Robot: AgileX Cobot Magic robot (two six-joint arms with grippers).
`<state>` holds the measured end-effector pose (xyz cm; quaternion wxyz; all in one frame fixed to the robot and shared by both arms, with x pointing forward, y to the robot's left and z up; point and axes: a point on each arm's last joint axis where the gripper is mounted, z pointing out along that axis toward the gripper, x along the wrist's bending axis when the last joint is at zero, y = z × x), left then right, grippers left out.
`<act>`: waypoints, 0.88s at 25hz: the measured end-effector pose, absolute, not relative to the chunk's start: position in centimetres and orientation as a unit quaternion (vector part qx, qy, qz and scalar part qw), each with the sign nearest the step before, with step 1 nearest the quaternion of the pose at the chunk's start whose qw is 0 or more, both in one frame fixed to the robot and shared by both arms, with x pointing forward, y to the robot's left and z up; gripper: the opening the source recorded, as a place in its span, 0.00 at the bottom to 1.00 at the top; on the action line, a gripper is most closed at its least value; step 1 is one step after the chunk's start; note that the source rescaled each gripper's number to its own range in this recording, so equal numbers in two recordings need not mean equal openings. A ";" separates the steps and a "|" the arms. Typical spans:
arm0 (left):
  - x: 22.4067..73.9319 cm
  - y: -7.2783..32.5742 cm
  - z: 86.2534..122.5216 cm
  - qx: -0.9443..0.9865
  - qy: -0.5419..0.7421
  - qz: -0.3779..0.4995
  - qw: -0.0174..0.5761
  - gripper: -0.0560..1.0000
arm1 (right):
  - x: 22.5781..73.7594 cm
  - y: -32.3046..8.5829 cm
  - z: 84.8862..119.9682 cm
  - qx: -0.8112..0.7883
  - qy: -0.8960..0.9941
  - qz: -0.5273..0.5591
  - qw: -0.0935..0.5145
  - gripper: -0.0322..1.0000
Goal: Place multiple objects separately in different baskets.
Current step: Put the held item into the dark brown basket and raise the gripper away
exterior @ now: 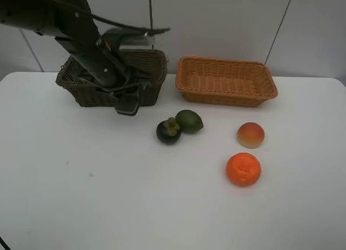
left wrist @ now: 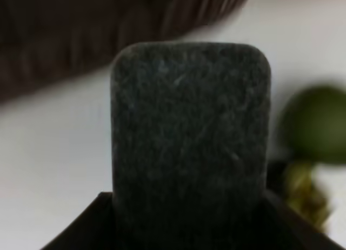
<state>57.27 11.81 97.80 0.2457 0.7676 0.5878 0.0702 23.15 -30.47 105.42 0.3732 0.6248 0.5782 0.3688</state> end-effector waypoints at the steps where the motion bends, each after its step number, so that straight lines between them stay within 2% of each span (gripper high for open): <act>1: 57.7 11.8 99.2 0.760 0.581 0.089 0.278 0.56 | 23.1 -30.5 105.4 0.625 0.578 0.369 0.373 1.00; 4: 59.7 12.5 102.5 0.729 0.574 0.137 0.347 0.56 | 23.1 -30.5 105.4 0.625 0.578 0.369 0.373 1.00; 6: 61.4 13.9 103.1 0.703 0.590 0.156 0.365 0.56 | 23.1 -30.5 105.4 0.625 0.578 0.369 0.373 1.00; 9: 63.8 16.2 102.2 0.670 0.621 0.171 0.369 0.56 | 23.1 -30.5 105.4 0.625 0.578 0.369 0.373 1.00; 13: 66.0 19.1 99.1 0.649 0.652 0.183 0.347 0.56 | 23.1 -30.5 105.4 0.625 0.578 0.369 0.373 1.00; 18: 66.4 19.4 97.8 0.661 0.647 0.185 0.332 0.57 | 23.1 -30.5 105.4 0.625 0.578 0.369 0.373 1.00; 19: 66.4 19.4 97.8 0.661 0.645 0.187 0.334 0.62 | 23.1 -30.5 105.4 0.625 0.578 0.369 0.373 1.00; 20: 66.4 19.4 97.8 0.662 0.644 0.188 0.334 0.76 | 23.1 -30.5 105.4 0.625 0.578 0.369 0.373 1.00; 22: 66.3 19.4 97.7 0.665 0.645 0.185 0.329 0.91 | 23.1 -30.5 105.4 0.625 0.578 0.369 0.373 1.00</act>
